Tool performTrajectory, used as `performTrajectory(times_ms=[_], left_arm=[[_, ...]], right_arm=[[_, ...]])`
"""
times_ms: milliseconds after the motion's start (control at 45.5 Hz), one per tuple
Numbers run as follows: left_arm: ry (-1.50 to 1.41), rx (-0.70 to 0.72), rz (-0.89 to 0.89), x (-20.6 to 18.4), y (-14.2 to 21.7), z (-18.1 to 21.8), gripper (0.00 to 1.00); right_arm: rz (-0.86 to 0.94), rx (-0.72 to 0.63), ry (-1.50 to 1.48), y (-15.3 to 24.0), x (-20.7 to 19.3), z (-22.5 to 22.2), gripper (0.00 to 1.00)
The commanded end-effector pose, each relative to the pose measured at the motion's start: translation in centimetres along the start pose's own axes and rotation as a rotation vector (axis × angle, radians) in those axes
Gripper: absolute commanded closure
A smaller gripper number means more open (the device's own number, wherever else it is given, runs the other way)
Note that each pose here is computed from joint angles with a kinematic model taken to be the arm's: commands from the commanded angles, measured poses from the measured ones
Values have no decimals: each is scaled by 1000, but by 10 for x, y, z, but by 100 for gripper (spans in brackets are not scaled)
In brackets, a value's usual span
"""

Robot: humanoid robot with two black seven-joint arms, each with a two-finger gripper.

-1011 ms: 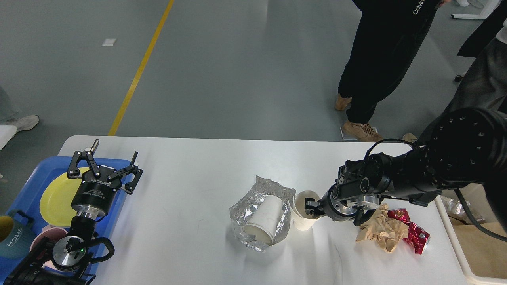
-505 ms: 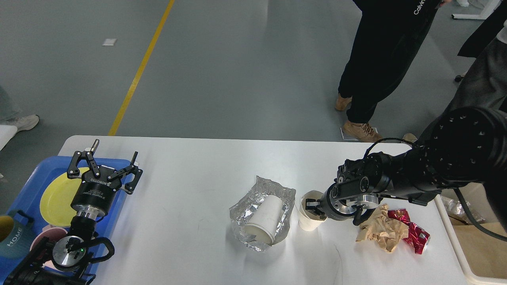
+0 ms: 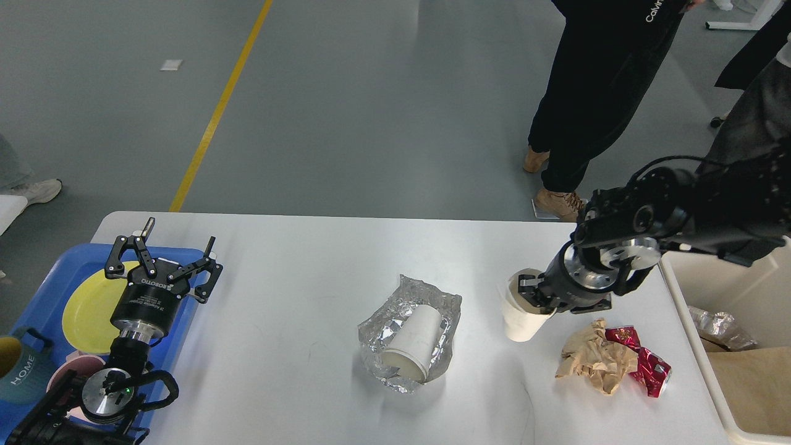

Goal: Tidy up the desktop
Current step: 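Carry the paper cup to the white bin and drop it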

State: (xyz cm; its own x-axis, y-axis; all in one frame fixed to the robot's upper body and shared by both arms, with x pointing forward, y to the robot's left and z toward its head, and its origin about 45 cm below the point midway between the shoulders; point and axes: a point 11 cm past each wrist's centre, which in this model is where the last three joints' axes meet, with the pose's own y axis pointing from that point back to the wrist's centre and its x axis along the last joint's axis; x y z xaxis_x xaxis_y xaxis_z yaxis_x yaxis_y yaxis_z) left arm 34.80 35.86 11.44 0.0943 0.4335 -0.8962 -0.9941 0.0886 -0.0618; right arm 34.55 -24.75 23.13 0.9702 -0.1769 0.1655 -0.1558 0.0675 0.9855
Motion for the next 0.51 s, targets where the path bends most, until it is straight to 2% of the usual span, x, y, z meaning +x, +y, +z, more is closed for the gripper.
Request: performTrajectory(times_ms=[0,132,242,483], left_arm=[[0,0,0,0,0,0,3],[0,0,0,0,0,0,3],[0,0,-1,0,0,0,3],[0,-2,-1,0,0,0,3]], right_arm=[[-6,-73,15,58,3,26,100],[-35,-32,-10,112,-2,41,100],[2,-10,-1,143,-3,47,100],[17,-9,-18,151,-2,65,100]])
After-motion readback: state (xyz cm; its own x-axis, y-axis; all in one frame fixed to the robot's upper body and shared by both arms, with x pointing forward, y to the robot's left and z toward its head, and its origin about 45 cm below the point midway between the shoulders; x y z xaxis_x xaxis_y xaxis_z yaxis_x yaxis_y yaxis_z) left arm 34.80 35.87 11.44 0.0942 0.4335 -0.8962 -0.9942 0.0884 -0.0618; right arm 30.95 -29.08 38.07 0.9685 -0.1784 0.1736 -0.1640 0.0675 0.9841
